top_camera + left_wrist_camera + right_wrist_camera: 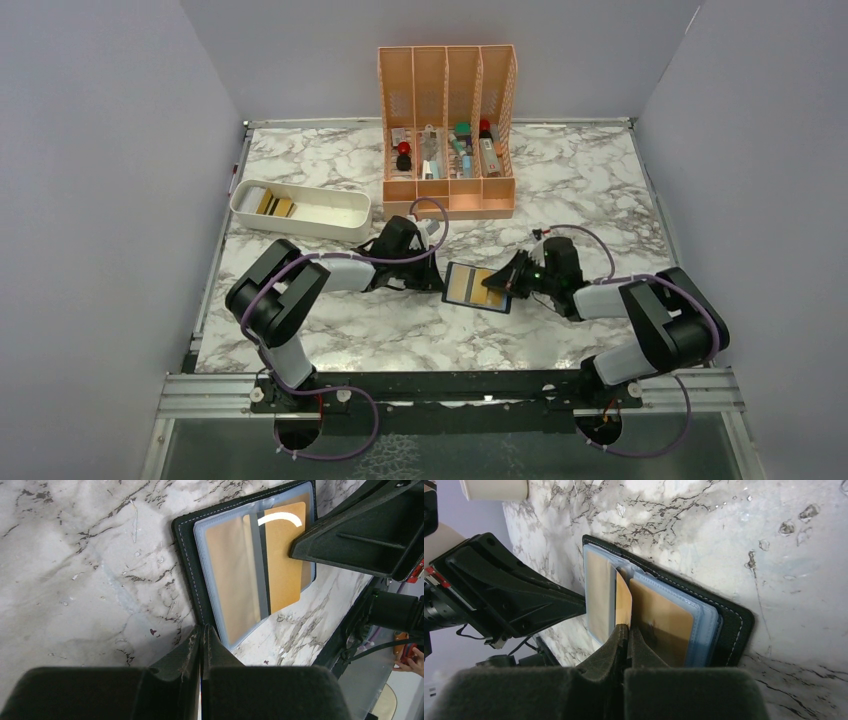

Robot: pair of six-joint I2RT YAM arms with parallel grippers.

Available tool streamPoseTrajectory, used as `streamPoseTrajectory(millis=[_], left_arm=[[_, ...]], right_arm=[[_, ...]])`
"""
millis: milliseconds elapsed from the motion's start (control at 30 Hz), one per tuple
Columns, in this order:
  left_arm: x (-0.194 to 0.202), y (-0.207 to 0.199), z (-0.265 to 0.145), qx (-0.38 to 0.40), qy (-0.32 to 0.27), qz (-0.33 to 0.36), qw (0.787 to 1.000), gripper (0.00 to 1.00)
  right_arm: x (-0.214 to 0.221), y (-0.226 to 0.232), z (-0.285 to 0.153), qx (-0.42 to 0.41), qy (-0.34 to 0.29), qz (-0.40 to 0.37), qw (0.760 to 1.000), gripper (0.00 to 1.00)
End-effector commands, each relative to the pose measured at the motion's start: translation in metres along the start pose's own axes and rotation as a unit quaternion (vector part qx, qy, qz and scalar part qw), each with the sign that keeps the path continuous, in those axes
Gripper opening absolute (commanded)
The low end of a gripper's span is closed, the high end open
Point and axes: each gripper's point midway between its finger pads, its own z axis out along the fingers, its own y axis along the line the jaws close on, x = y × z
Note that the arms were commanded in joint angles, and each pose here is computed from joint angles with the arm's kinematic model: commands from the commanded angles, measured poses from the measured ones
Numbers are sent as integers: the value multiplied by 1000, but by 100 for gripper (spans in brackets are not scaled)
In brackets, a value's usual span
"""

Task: Put the credit cards into the card holder
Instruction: Insert the credit card into the card holder.

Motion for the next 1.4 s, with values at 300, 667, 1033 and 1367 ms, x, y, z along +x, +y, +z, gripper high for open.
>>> streamPoseTrajectory(millis=[300, 667, 1033, 1367], left_arm=[[17, -4, 3, -11, 18, 0, 1000, 5], [7, -21, -9, 2, -21, -6, 1000, 6], [-3, -26, 6, 24, -31, -33, 999, 7], [-16, -31, 6, 25, -48, -26, 998, 7]], right_arm=[[14, -4, 26, 34, 52, -23, 998, 12], [-11, -12, 1, 131, 24, -95, 987, 30], [-12, -2, 6, 117, 32, -111, 986, 39], [-25, -7, -9, 169, 11, -132, 977, 46]])
